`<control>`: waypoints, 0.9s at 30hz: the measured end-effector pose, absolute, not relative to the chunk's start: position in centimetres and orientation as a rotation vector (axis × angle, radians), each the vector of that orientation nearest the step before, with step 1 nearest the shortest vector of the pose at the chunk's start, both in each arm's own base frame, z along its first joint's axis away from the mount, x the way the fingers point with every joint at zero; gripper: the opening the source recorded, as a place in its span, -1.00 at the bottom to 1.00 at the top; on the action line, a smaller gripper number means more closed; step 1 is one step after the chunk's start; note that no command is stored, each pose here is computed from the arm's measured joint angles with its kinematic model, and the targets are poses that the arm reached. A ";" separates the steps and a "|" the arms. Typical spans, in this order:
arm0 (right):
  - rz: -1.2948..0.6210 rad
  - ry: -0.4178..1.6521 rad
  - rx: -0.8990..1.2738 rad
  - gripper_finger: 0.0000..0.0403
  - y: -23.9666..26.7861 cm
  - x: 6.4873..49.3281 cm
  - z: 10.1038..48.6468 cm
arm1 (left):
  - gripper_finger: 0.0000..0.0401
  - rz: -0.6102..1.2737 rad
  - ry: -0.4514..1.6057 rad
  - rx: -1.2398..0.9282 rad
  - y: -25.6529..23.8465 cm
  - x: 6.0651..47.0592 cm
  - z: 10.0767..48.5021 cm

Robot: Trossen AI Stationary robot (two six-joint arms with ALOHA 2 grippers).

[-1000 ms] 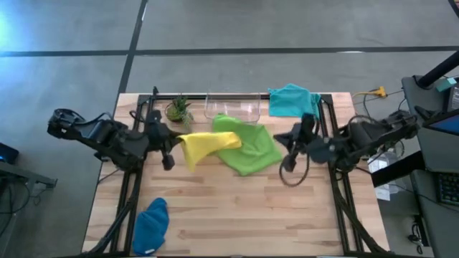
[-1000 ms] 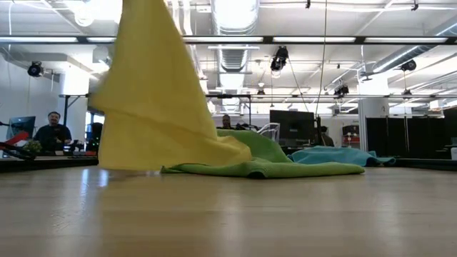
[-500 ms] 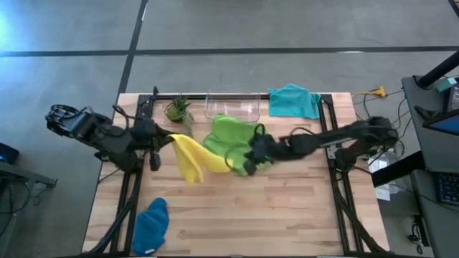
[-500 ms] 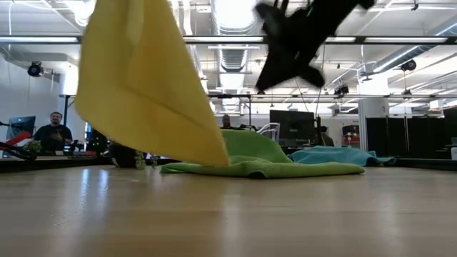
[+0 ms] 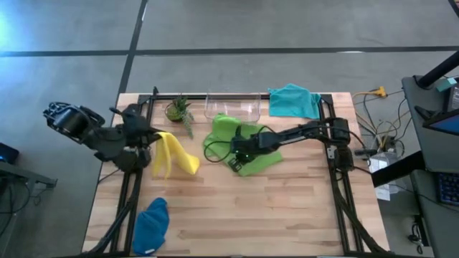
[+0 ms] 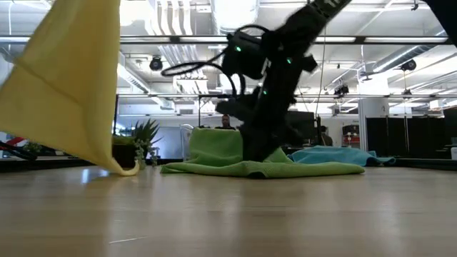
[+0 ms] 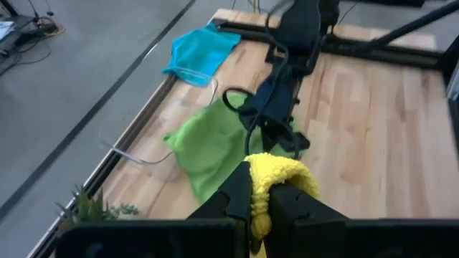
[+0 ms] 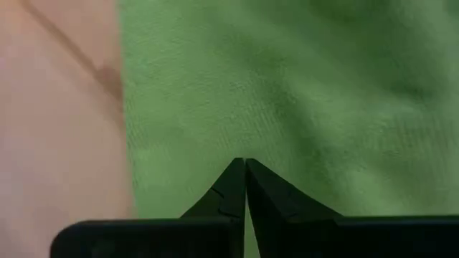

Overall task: Fold microfiber towels
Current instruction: Fold the yellow towel

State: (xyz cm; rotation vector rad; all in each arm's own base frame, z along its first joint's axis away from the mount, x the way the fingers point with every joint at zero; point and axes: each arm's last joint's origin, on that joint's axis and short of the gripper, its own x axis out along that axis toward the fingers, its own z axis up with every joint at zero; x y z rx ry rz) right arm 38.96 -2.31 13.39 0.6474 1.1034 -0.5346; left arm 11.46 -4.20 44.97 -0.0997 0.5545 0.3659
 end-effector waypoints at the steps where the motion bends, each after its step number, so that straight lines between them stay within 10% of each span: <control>1: -0.564 1.149 0.625 -0.96 -2.4 38.7 13.3 | -1.00 0.367 0.562 -0.094 -4.3 11.6 44.9; 18: -1.067 1.636 0.434 -0.96 -6.5 24.2 13.7 | -1.00 0.381 0.629 -0.042 -4.9 12.7 44.1; 27: -0.760 0.804 0.645 -0.96 -2.5 20.7 24.6 | -1.00 0.361 0.618 0.004 -6.3 15.5 43.8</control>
